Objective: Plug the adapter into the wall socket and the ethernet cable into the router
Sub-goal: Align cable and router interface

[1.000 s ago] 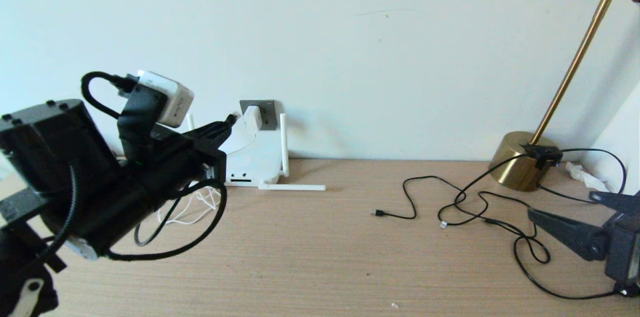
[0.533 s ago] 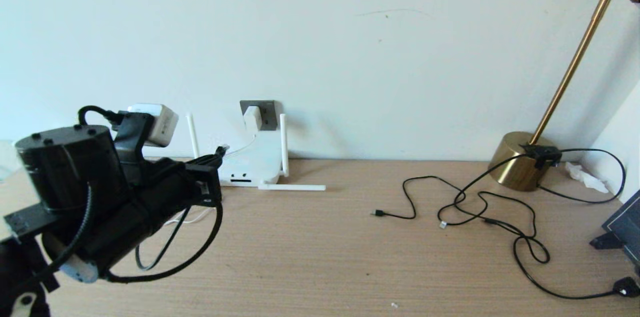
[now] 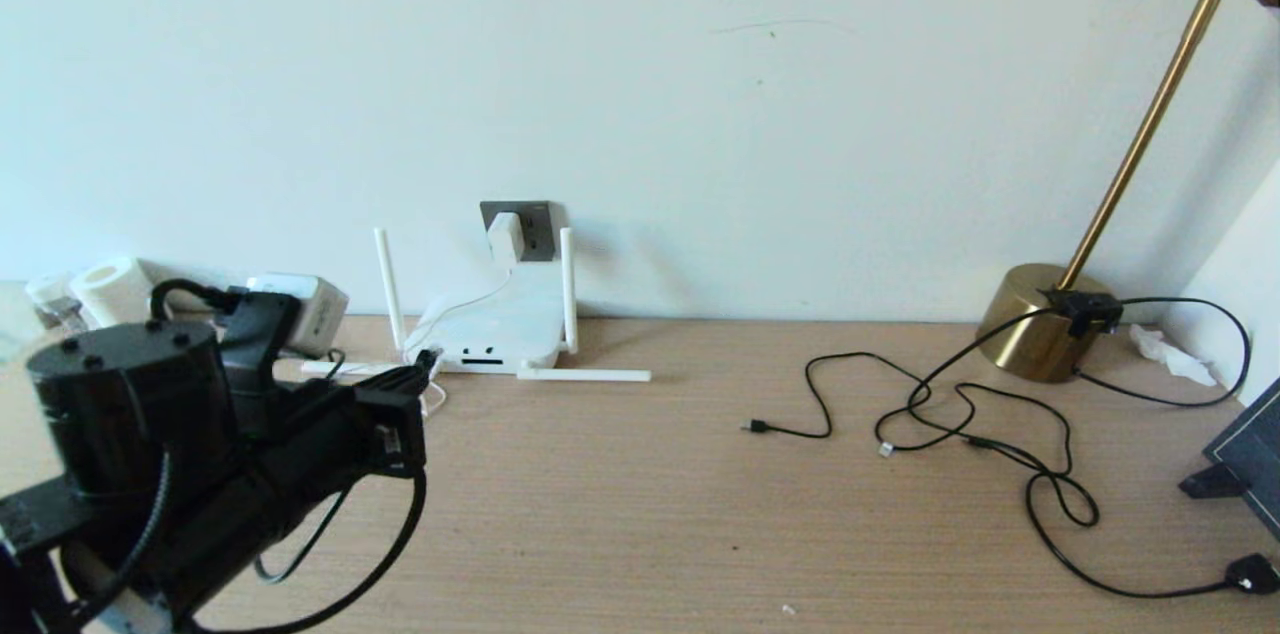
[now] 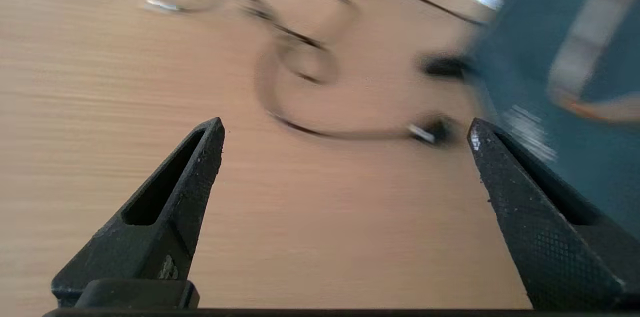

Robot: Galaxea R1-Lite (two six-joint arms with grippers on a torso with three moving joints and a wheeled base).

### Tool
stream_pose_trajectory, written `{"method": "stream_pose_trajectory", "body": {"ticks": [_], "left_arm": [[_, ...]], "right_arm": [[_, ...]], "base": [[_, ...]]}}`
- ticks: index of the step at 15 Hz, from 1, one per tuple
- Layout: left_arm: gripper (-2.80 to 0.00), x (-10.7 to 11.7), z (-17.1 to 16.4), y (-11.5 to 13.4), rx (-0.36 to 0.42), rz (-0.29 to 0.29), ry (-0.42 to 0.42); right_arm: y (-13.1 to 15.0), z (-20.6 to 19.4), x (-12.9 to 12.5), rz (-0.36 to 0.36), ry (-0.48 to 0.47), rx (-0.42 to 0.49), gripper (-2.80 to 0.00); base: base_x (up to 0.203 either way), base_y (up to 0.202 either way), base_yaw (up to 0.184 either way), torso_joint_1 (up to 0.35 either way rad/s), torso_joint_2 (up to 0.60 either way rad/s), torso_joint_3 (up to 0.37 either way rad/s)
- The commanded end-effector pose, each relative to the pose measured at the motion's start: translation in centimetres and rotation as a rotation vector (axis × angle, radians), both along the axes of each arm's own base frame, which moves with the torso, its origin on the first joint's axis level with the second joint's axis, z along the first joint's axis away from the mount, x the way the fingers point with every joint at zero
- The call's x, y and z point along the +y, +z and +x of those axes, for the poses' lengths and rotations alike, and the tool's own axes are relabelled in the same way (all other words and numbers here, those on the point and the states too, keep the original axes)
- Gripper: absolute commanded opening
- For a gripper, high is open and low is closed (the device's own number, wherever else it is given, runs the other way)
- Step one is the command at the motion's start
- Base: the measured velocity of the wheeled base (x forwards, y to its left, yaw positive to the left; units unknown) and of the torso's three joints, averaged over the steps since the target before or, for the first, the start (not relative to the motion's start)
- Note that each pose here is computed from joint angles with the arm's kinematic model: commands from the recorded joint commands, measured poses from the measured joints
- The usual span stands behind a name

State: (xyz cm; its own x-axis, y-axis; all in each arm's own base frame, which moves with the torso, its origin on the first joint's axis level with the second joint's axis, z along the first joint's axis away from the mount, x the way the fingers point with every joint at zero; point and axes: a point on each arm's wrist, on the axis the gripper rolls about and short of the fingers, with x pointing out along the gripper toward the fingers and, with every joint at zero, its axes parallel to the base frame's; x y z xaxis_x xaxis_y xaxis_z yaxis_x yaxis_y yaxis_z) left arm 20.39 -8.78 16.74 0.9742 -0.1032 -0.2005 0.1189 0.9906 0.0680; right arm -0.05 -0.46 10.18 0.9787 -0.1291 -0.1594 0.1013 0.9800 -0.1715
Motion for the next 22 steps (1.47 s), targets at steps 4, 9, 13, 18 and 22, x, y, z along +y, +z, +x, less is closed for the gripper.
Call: {"method": "stream_pose_trajectory", "body": {"ticks": [4,9,13,18,22], "left_arm": [[-2.8,0.5,-1.3,-1.6,-0.001,-0.013,0.007],[-2.8,-0.1,0.3,-3.9,0.087,0.038,0.053],[-2.8,-1.3,2.9,-6.6,0.179,0.018,0.106],[-2.8,-2.9,6.6,-8.7,0.193,-0.019,0.13],[-2.8,-3.7,8.4,-9.2,0.156,-0.031,0.135]], "right_arm": [[-1.2,0.0,0.3,-0.003,0.15,0.011,0.0],[-1.6,0.0,0.4,0.001,0.045,0.057,0.0],[-1.8,0.0,0.5,0.007,0.087,0.072,0.0],[-2.5,-1.7,0.6,0.063,0.141,-0.059,0.0],[-2.6,-2.2,0.5,0.058,0.135,-0.161,0.0]], "base": [[0.0,0.0,0.0,0.0,0.0,0.0],[0.0,0.0,0.0,0.0,0.0,0.0],[0.0,0.0,0.0,0.0,0.0,0.0],[0.0,0.0,0.0,0.0,0.0,0.0],[0.0,0.0,0.0,0.0,0.0,0.0]]}}
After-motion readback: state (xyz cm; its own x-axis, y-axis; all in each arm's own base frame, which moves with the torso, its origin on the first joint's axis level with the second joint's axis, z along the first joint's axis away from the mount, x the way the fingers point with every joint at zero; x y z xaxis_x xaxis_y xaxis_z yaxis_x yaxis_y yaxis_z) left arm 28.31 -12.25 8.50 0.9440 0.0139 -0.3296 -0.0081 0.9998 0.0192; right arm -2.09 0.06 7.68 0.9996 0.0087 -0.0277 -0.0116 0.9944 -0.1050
